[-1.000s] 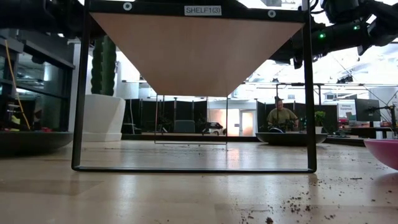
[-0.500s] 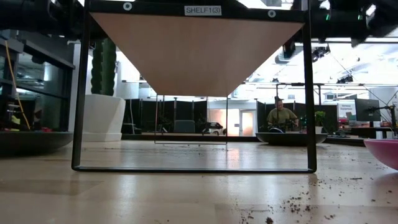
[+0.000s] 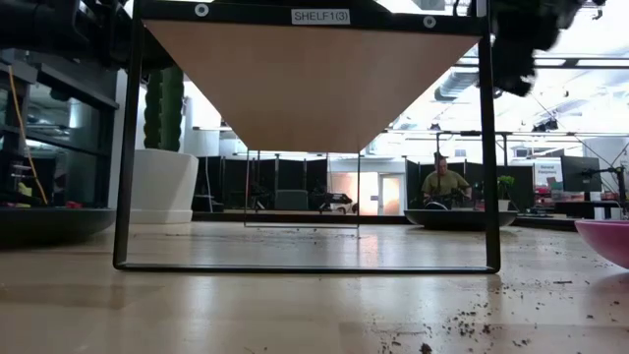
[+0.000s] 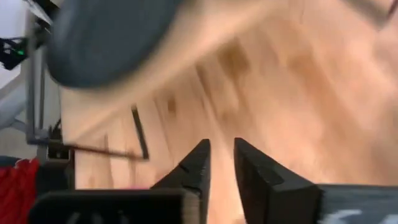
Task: Place and stack plates onto a shelf
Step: Stack the pink plate on top of the white plate on the shelf
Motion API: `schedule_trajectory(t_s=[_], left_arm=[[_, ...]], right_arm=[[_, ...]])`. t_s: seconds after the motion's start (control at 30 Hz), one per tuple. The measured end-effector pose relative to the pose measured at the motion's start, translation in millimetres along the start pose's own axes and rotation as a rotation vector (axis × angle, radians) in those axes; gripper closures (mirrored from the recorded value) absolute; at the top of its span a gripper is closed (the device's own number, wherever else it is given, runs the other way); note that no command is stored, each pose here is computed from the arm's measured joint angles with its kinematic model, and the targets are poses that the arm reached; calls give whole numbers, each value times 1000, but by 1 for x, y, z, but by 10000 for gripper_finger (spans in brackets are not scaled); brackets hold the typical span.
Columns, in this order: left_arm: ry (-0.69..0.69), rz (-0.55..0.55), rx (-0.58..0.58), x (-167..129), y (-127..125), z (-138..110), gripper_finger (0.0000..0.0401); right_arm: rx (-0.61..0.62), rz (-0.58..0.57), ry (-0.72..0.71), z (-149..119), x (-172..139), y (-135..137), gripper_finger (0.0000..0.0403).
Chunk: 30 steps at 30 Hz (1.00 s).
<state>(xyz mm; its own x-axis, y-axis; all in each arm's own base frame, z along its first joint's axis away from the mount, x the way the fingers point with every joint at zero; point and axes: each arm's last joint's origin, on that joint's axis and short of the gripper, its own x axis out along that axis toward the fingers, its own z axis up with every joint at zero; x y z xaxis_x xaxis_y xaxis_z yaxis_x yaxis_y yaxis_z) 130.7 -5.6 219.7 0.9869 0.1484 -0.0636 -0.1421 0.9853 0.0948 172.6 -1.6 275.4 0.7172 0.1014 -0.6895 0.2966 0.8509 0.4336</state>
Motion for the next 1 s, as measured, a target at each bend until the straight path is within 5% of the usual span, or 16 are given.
schedule_trajectory(t_s=[0.13,0.33,0.63,1.0], left_arm=[[2,0,-19,0,0,0,281],[4,0,-25,0,0,0,281],[12,0,-21,0,0,-1,281],[24,-1,-18,0,0,-2,281]], right_arm=[[151,-60,170,-25,14,-2,300],[222,-86,354,-59,38,-7,254],[280,89,456,-96,75,-4,249],[239,32,542,-113,91,-1,249]])
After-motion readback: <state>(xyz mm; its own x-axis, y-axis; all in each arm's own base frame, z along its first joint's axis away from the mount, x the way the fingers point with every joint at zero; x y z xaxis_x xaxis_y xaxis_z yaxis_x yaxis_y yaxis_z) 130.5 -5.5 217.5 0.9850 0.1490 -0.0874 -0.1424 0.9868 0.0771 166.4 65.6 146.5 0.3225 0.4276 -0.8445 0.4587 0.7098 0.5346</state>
